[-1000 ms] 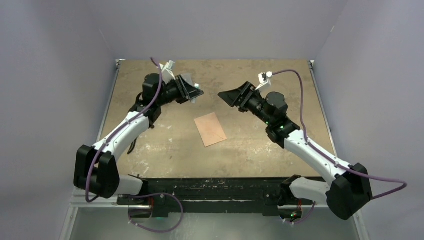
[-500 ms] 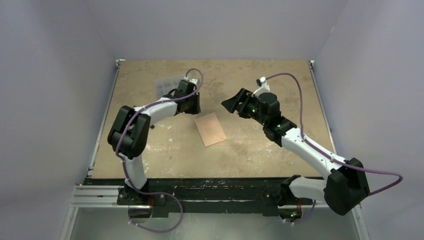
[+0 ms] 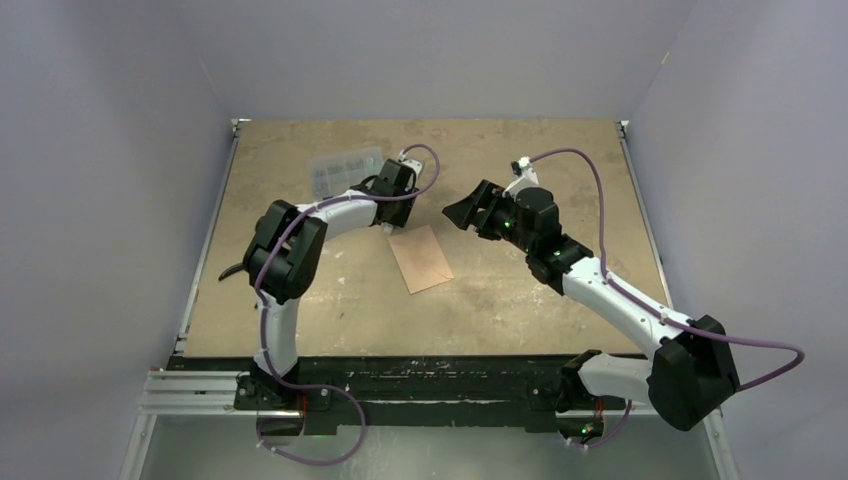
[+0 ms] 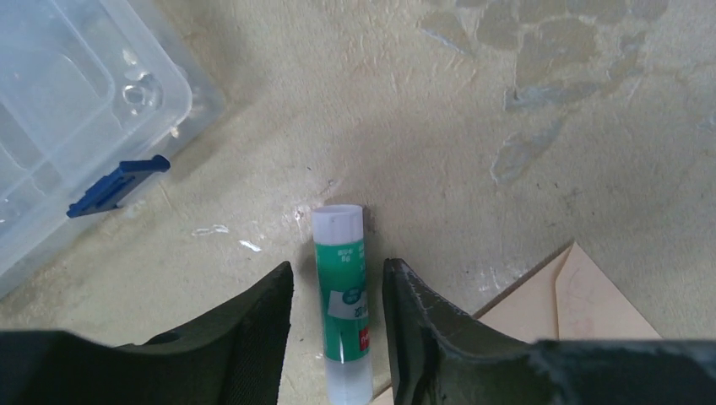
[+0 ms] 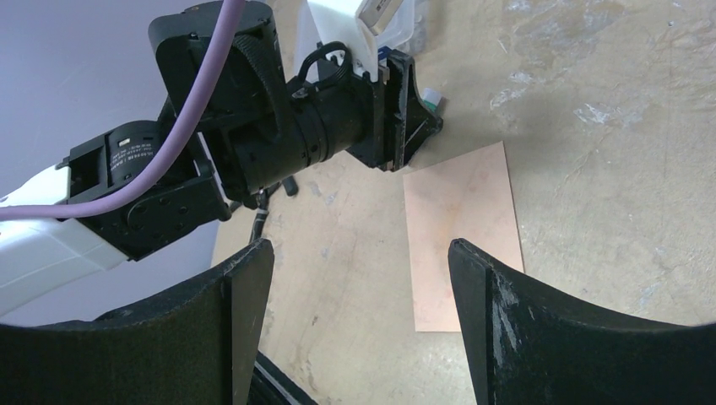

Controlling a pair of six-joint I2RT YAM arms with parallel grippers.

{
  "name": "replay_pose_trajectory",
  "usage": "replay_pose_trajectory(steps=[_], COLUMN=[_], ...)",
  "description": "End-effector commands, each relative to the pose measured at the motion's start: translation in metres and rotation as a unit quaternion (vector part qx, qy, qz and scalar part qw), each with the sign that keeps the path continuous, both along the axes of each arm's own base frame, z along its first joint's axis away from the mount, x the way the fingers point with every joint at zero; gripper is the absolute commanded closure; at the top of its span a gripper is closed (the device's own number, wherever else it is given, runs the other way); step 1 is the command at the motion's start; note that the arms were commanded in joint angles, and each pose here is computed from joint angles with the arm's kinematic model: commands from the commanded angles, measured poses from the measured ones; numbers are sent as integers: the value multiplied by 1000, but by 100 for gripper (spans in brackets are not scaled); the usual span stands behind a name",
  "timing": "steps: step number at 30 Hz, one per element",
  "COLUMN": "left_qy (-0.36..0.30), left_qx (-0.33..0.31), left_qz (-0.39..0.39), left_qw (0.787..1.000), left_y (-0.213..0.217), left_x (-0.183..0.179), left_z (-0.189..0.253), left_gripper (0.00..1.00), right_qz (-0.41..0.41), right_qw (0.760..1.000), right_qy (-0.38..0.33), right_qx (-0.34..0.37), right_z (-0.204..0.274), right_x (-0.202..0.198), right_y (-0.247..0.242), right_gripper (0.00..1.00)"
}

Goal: Place the letter into the envelope and seal it

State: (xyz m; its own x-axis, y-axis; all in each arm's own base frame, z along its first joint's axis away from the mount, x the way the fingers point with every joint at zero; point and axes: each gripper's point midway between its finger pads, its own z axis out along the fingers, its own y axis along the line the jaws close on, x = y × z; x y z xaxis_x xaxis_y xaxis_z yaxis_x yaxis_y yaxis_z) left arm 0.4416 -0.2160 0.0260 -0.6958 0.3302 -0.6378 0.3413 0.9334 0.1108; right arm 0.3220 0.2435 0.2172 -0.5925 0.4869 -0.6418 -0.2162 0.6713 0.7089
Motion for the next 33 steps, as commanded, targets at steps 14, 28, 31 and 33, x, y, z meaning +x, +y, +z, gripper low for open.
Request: replay_pose_trajectory(steps=[14,28,31,33], left_qy=[-87,-256,-301,-319], left_qx=[-17,-147,-154,-153], left_qz=[0,144,180,199], left_qw=[996,945,924,914], left_y=[-3,82,119,140], left_x=[23,-78,-114,-136], left_z=[90,287,318,332], left_gripper=[35,8,8,7], right_qz=[12,-246,-302,-333], right_qw=[1000,942,918,905], right_qy=[-22,-67,-84,-98], right_qx=[-2,-220,-243,-246], right_z=[14,68,99,122], right_x=[-1,13,4,-4], right_y=[0,-130,-160,-177], right_gripper=[21,1,1,1])
